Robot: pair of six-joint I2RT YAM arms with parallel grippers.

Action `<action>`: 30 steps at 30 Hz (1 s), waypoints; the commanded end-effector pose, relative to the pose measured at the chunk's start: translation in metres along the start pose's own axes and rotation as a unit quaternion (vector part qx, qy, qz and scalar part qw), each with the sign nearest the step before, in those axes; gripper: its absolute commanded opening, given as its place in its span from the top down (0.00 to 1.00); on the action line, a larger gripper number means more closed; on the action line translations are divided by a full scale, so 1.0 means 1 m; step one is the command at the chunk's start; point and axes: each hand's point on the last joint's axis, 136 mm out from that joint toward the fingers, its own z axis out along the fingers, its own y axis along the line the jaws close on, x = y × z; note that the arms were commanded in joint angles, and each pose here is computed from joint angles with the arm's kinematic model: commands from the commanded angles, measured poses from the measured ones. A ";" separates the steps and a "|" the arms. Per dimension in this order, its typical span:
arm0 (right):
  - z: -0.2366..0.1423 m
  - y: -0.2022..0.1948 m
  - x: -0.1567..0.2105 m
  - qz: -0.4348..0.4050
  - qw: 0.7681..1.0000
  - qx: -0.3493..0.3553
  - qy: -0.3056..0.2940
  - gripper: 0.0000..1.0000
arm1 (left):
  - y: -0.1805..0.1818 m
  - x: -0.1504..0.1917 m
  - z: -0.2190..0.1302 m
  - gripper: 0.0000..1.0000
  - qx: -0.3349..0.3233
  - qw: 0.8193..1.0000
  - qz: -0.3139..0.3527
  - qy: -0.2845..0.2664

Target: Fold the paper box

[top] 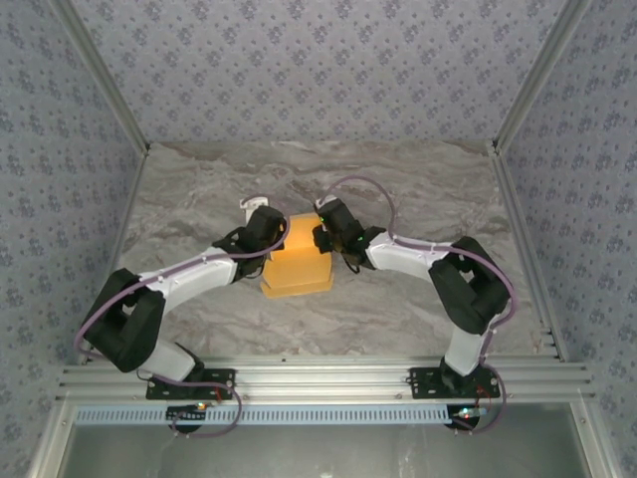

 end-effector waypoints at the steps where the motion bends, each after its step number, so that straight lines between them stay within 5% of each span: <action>1: 0.010 -0.005 -0.020 0.004 0.999 0.014 -0.053 0.87 | -0.009 -0.020 -0.006 0.88 0.018 0.999 -0.030 -0.039; 4: 0.020 -0.008 -0.020 0.004 0.998 0.014 -0.067 0.91 | -0.014 -0.015 -0.007 0.77 0.039 0.998 -0.033 -0.031; 8: 0.030 -0.009 -0.022 -0.012 0.996 0.010 -0.086 0.94 | -0.026 -0.006 -0.019 0.27 0.089 0.995 -0.047 0.001; 14: 0.041 -0.012 -0.015 -0.046 0.995 0.020 -0.090 0.95 | -0.018 -0.004 -0.052 0.01 0.123 0.988 -0.085 0.023; 19: 0.034 -0.001 0.003 -0.059 0.992 -0.027 -0.112 0.93 | 0.009 -0.030 -0.058 0.01 0.090 0.990 -0.102 0.032; 23: 0.024 0.015 0.016 -0.079 0.982 -0.081 -0.149 0.91 | 0.014 -0.029 -0.027 0.01 0.068 0.985 -0.086 0.131; 30: 0.027 0.041 0.020 -0.166 0.970 -0.072 -0.162 0.89 | -0.024 -0.020 -0.002 0.01 0.161 0.963 -0.132 0.172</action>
